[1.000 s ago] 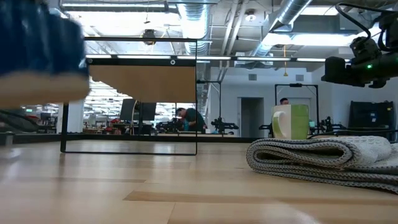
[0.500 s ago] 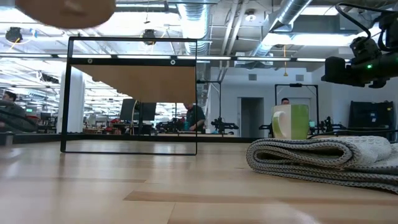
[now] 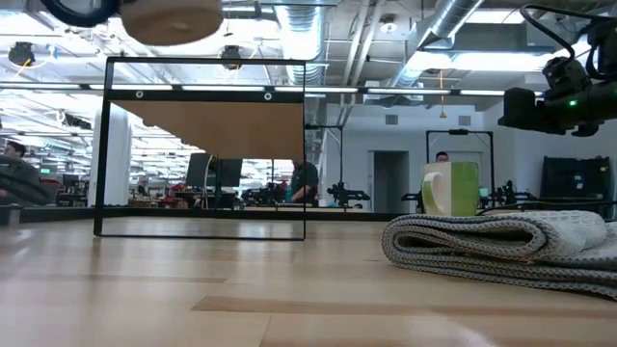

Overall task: Stack small to large cups/mugs on shelf
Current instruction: Put the blue mug on the shelf

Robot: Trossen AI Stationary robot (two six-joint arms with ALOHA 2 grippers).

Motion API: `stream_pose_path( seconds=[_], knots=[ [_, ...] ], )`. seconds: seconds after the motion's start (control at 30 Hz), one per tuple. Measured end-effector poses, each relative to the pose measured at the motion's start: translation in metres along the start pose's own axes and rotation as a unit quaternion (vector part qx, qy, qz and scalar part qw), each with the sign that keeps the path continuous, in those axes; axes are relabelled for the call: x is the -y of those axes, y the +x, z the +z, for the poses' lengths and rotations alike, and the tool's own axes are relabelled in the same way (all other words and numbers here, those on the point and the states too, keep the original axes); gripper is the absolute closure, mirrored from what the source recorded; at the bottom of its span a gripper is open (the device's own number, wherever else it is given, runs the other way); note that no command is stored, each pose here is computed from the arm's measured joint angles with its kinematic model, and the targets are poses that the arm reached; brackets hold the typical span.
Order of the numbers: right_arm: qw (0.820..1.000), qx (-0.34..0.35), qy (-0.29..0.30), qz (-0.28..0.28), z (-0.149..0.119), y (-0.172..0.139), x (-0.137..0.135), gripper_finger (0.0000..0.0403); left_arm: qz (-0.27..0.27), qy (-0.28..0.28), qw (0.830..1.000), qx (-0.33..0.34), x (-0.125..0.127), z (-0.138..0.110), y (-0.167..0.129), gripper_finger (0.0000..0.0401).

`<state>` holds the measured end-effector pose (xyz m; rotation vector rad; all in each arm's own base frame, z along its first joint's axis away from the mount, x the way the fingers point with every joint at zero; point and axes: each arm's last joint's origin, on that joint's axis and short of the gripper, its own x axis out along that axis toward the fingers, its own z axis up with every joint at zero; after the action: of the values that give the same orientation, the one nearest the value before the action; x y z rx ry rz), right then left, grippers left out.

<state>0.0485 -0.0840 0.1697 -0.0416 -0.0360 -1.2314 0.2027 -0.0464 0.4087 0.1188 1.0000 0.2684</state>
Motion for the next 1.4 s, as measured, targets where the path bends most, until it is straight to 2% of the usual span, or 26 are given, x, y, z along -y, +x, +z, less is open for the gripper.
stream_pose_path(
  seconds=[0.23, 0.47, 0.73, 1.0, 1.4],
  knots=[
    [1.0, 0.0, 0.0, 0.0, 0.0, 0.0, 0.0, 0.0168, -0.001, 0.014, 1.0, -0.008, -0.054, 0.012, 0.004, 0.0396],
    [1.0, 0.0, 0.0, 0.0, 0.0, 0.0, 0.0, 0.0168, -0.009, 0.048, 0.998, 0.034, -0.109, 0.019, 0.011, 0.0396],
    [1.0, 0.0, -0.004, 0.0, 0.0, 0.0, 0.0, 0.0168, -0.008, 0.079, 0.996, 0.038, -0.166, 0.023, 0.045, 0.0396],
    [1.0, 0.0, -0.005, 0.0, 0.0, 0.0, 0.0, 0.0168, -0.007, 0.08, 0.996, 0.029, -0.222, 0.034, 0.07, 0.0396],
    [1.0, -0.001, -0.005, -0.001, 0.0, 0.0, 0.0, 0.0168, -0.064, 0.155, 0.985, -0.05, -0.268, 0.051, 0.118, 0.0396]
  ],
)
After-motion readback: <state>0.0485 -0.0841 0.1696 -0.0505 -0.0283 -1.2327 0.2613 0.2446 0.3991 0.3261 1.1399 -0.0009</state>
